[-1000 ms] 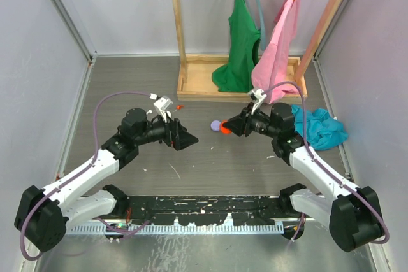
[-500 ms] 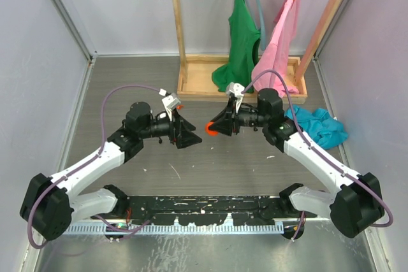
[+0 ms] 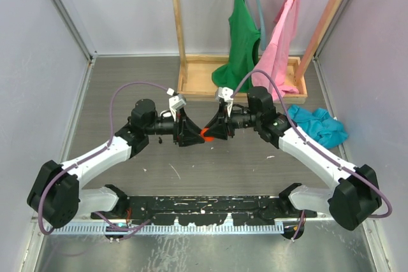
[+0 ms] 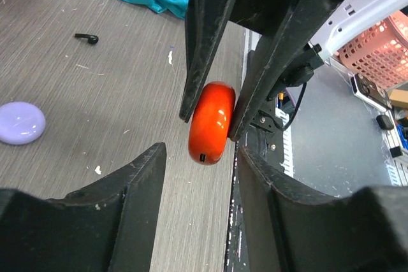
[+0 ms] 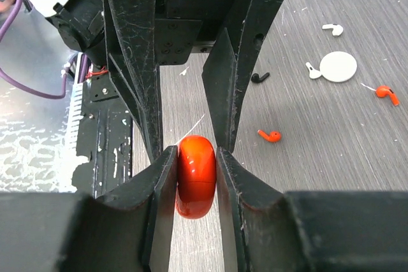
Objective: Insert the wireless bluetooth earbuds into the charging case
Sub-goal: Pick up the charging case at the center of the board.
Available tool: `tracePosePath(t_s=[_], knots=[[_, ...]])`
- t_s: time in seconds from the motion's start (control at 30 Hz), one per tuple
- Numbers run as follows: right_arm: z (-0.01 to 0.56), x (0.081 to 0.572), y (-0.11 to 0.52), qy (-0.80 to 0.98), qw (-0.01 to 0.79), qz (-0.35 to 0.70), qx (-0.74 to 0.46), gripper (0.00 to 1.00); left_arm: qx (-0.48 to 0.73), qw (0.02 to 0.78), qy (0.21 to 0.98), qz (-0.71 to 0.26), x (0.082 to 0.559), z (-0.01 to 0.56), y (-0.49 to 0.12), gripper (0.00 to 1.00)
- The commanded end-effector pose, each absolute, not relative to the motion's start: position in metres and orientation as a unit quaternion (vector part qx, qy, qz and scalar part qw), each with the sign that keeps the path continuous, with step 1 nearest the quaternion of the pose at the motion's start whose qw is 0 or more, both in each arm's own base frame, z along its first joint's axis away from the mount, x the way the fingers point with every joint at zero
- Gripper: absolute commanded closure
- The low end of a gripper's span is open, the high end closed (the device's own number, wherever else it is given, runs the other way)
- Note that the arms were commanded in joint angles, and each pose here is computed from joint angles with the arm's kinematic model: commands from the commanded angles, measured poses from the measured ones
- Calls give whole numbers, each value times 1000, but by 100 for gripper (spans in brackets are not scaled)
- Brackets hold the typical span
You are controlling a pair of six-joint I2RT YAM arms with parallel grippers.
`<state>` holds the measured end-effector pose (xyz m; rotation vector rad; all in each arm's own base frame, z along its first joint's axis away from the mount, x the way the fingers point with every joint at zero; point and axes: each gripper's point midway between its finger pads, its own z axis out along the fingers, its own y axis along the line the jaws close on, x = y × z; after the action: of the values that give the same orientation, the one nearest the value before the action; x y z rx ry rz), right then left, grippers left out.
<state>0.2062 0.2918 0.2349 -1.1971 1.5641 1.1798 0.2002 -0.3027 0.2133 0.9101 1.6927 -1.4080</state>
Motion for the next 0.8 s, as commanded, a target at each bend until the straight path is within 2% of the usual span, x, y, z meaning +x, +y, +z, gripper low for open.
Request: tracePosePath(t_s=[0.0, 0.3, 0.5, 0.6, 0.77], knots=[[261, 205, 300, 585, 435, 470, -498, 83, 396, 407, 598, -566, 199, 249, -310, 53], [263, 204, 309, 580, 428, 478, -502, 83, 401, 399, 599, -567, 197, 243, -310, 72], [263, 206, 313, 584, 425, 489, -489, 80, 399, 406, 602, -560, 196, 239, -308, 92], [264, 206, 314, 583, 427, 491, -486, 72, 393, 420, 604, -552, 197, 239, -305, 99], [277, 210, 312, 580, 450, 484, -476, 54, 370, 452, 611, -535, 201, 236, -297, 100]])
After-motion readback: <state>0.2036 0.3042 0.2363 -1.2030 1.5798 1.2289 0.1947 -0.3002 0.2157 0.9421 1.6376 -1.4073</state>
